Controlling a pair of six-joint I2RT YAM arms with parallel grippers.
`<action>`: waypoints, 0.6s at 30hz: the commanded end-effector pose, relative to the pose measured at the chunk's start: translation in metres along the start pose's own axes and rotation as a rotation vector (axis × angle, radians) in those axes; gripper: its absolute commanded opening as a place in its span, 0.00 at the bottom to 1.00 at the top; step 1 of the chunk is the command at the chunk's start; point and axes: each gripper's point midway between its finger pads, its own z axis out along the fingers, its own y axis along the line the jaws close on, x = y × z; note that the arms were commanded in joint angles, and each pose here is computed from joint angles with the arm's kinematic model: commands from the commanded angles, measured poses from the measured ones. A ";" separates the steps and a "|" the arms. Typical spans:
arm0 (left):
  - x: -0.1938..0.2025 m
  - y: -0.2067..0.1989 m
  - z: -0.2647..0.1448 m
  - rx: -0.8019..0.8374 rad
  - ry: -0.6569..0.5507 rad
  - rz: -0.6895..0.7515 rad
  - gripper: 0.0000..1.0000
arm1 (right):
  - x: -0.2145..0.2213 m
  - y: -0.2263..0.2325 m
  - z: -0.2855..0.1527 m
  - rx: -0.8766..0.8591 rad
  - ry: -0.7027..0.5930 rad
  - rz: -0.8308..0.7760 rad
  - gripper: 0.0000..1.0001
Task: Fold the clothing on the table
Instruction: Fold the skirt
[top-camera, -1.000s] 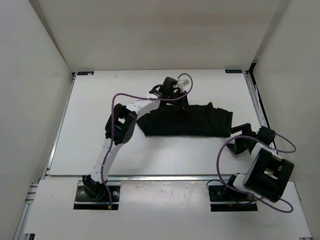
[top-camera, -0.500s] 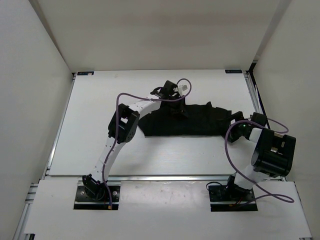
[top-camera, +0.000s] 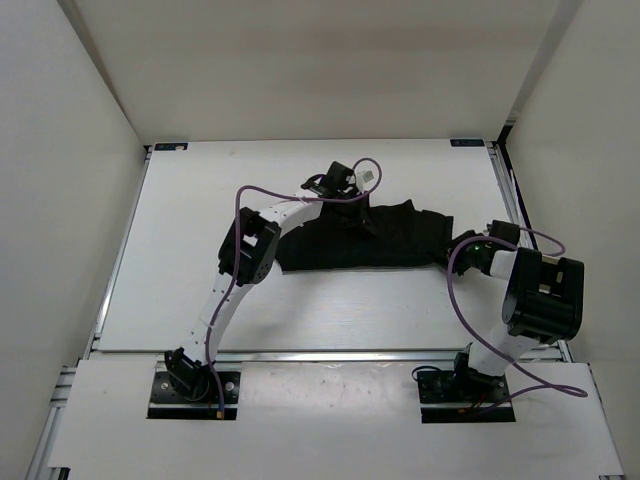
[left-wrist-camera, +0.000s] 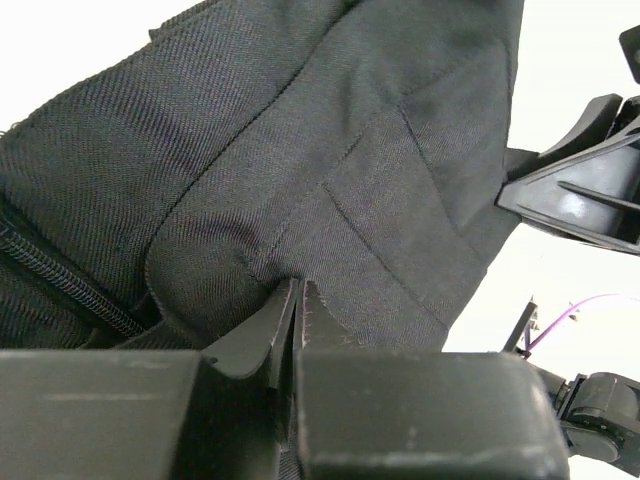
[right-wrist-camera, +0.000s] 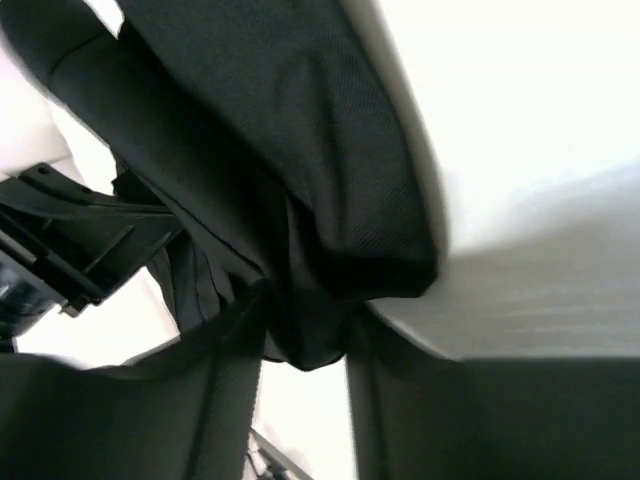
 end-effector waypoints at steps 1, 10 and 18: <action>-0.008 -0.015 -0.010 0.028 -0.014 0.021 0.11 | -0.010 0.006 0.002 -0.006 -0.039 -0.074 0.30; -0.014 -0.023 -0.027 0.037 -0.044 0.029 0.10 | -0.022 0.017 -0.012 -0.034 -0.103 -0.148 0.00; -0.042 -0.032 -0.105 -0.026 -0.231 0.075 0.09 | -0.034 0.057 -0.038 -0.104 -0.166 -0.315 0.00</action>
